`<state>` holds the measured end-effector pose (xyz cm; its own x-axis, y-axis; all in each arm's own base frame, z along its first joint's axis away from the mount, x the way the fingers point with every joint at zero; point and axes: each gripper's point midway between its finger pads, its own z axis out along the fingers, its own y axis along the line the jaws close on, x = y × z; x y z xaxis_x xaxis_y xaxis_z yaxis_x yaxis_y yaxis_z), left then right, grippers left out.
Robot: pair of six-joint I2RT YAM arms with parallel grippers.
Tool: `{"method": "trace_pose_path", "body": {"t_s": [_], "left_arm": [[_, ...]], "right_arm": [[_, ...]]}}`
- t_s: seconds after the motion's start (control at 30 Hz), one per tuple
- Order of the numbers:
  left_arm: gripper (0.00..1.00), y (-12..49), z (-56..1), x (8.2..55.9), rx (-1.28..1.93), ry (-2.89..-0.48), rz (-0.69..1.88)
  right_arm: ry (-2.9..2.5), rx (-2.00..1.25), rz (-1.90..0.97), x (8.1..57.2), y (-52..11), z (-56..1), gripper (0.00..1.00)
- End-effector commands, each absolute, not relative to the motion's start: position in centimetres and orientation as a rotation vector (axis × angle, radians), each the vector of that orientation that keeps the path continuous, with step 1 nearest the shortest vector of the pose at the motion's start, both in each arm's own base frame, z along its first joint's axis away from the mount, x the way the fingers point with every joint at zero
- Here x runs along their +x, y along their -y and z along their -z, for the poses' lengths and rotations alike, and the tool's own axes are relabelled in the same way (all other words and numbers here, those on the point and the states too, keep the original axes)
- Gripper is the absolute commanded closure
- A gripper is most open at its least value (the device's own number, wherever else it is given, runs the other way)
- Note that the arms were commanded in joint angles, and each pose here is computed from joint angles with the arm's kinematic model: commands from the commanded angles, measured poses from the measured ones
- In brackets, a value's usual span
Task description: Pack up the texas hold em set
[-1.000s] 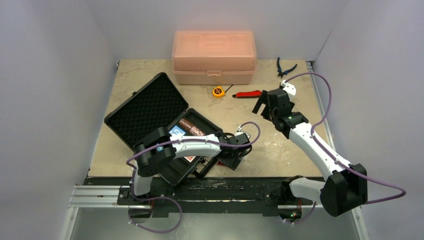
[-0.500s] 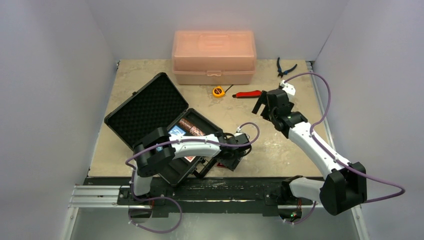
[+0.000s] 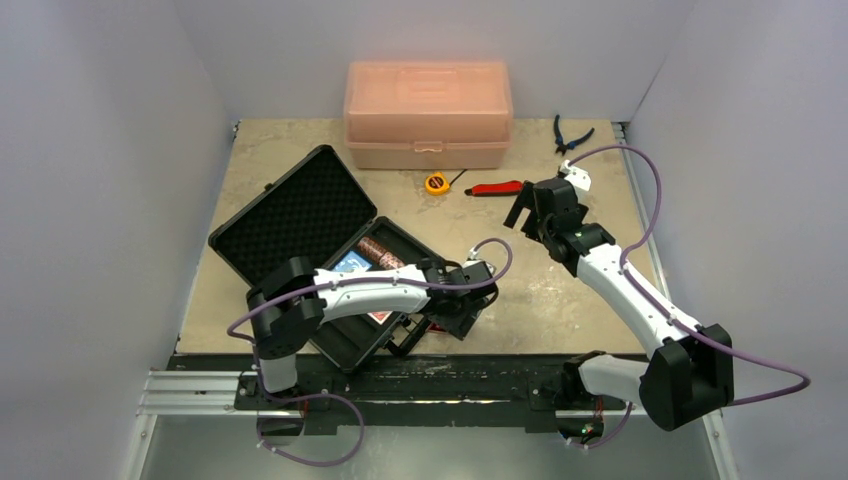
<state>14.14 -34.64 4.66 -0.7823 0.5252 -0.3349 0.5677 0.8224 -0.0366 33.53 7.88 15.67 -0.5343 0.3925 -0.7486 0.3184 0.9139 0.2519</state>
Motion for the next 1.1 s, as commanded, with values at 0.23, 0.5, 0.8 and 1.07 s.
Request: {"method": "trace_pose_path", "body": {"t_s": [0.23,0.5,0.8,1.07], "left_arm": [[0.55,33.6,-10.0,14.5,0.703,-2.612,0.284],[0.59,31.3,-12.6,15.6,0.563,-2.538,0.257],[0.66,27.9,-13.6,16.6,0.298,-2.531,0.259],[0.67,22.9,-13.4,17.0,-0.02,-2.517,0.322]], "right_arm": [[-2.146,0.512,-0.097,33.9,-7.4,-16.0,0.01],[-2.147,0.509,-0.099,34.0,-7.5,-15.9,0.01],[-2.148,0.507,-0.103,33.9,-7.5,-16.0,0.01],[-2.156,0.503,-0.108,33.9,-7.7,-15.7,0.01]]}}
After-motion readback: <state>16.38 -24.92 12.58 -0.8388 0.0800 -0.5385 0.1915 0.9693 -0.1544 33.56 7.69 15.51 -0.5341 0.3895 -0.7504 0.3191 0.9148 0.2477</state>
